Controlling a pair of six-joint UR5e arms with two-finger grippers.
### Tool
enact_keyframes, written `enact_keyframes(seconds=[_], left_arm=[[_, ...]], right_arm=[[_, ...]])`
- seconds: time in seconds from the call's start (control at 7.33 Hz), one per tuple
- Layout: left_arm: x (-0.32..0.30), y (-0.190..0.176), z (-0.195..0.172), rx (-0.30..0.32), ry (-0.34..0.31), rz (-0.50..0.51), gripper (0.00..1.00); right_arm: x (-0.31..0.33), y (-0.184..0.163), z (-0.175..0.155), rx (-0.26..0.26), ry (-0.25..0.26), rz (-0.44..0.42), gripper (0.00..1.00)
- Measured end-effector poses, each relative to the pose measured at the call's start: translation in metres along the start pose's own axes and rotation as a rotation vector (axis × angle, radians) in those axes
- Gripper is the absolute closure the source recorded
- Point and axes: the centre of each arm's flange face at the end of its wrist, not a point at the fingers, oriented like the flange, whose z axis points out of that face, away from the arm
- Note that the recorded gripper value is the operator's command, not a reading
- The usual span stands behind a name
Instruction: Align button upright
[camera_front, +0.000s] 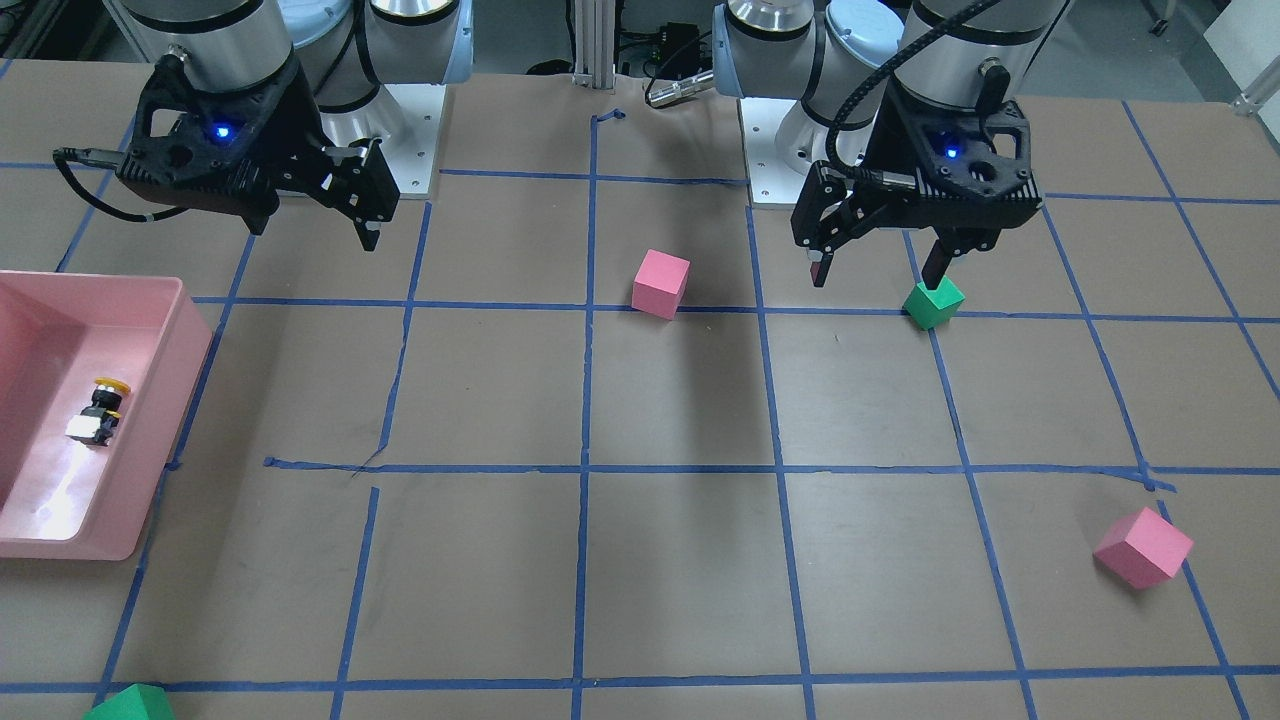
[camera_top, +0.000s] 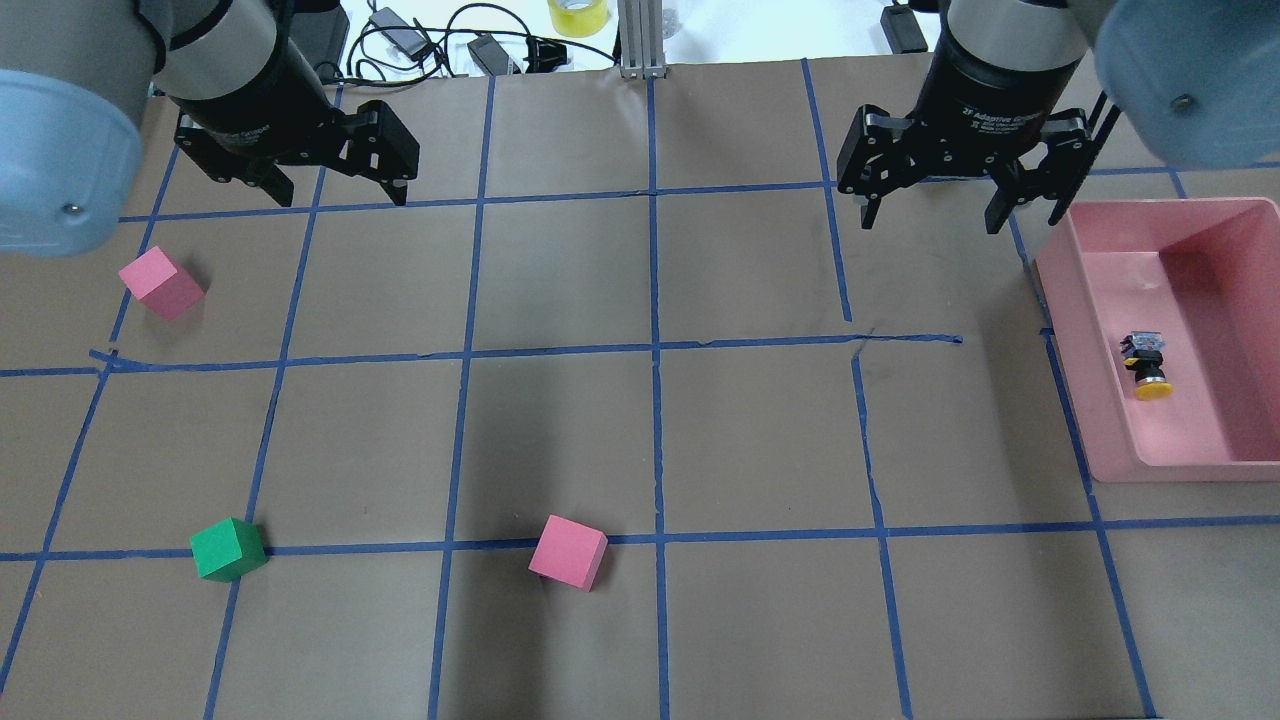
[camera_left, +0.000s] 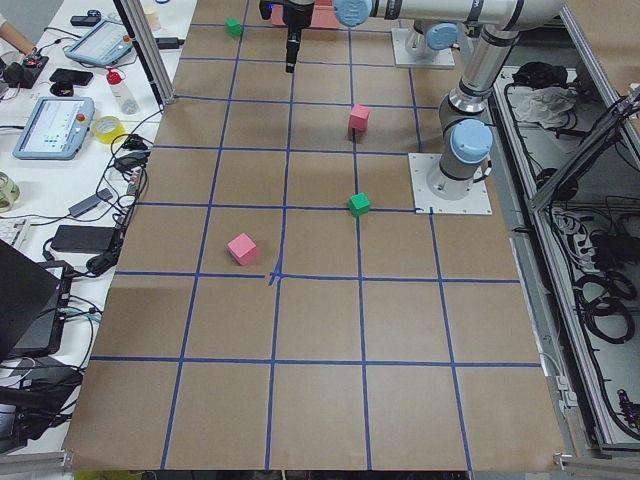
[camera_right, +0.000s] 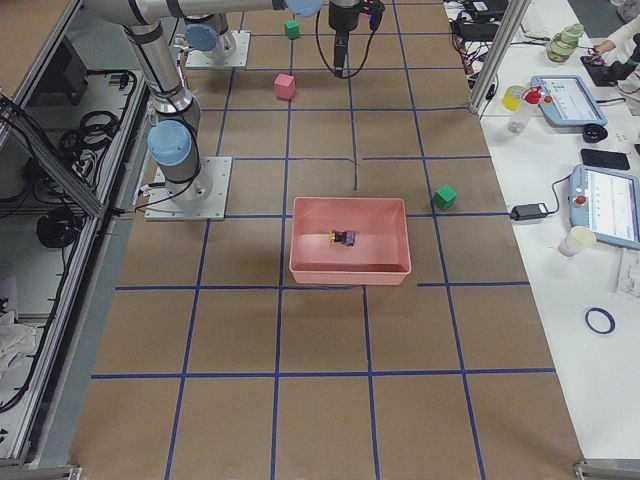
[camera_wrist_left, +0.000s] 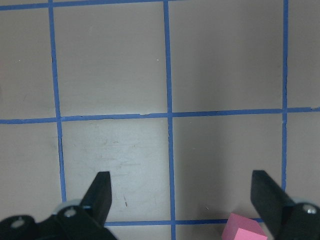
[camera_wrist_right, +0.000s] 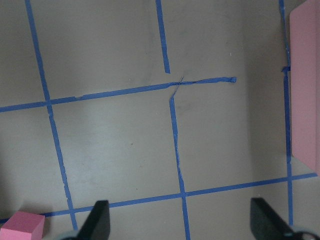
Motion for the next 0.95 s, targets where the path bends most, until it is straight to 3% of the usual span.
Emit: enact_keyframes(seconds=[0.95], left_arm=[[-0.0003, -0.0008, 0.0021, -0.003, 0.001, -0.001, 0.0]], right_arm=[[-0.0008, -0.0064, 0.0093, -0.011, 0.004, 0.002, 0.0]])
